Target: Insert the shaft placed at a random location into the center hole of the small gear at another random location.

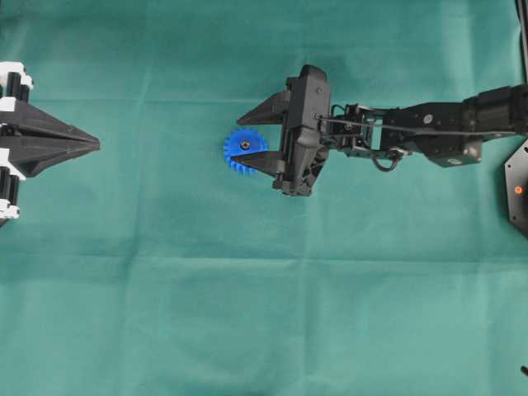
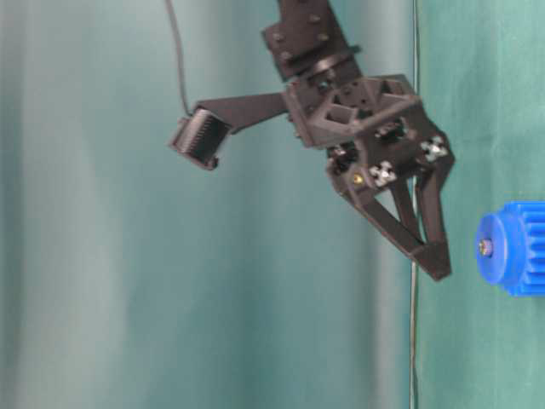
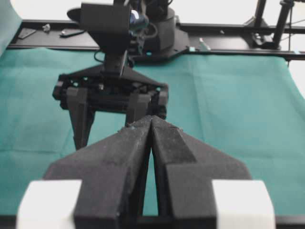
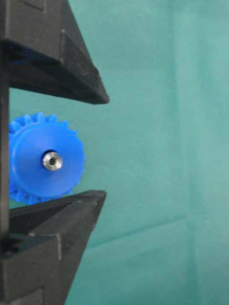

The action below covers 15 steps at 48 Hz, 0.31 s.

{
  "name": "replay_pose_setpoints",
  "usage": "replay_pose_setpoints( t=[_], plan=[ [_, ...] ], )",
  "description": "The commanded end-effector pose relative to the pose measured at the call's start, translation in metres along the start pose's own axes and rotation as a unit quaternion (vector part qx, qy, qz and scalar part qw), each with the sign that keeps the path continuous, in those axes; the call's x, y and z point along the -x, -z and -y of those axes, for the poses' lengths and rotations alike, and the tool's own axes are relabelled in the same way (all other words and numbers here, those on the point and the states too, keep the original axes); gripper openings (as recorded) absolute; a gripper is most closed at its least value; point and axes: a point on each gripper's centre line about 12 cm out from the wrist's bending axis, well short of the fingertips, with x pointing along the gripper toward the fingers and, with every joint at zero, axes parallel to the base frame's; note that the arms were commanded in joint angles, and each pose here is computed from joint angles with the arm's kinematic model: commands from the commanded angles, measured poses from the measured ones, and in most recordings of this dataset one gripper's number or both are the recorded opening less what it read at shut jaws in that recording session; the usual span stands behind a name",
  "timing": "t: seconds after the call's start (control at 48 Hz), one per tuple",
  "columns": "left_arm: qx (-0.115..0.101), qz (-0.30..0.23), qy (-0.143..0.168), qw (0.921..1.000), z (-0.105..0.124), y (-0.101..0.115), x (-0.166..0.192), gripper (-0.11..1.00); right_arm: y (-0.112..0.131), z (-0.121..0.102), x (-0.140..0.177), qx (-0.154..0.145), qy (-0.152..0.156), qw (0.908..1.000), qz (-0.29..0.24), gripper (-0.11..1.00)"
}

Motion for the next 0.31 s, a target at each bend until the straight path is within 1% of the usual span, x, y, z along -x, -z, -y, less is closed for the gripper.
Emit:
replay_pose_setpoints(
  t=[0.0,0.167,0.291],
  plan=[
    [-0.001,0.007,-0.001,1.0,-0.0002,-0.0057,-0.0017,0.0,-0.0217,-0.0013,0.0086,-0.009,-0.002,0.9997,0.023,0.72],
    [-0.001,0.008,-0.001,1.0,-0.0002,-0.0064,-0.0018,0.0,-0.0258,-0.002,0.0124,-0.01,-0.003,0.9997,0.023,0.72],
    [0.0,0.008,0.0,1.0,0.0001,-0.0064,-0.0018,0.0,-0.0224,-0.0014,0.0144,-0.01,-0.002,0.9998,0.016,0.72]
  ],
)
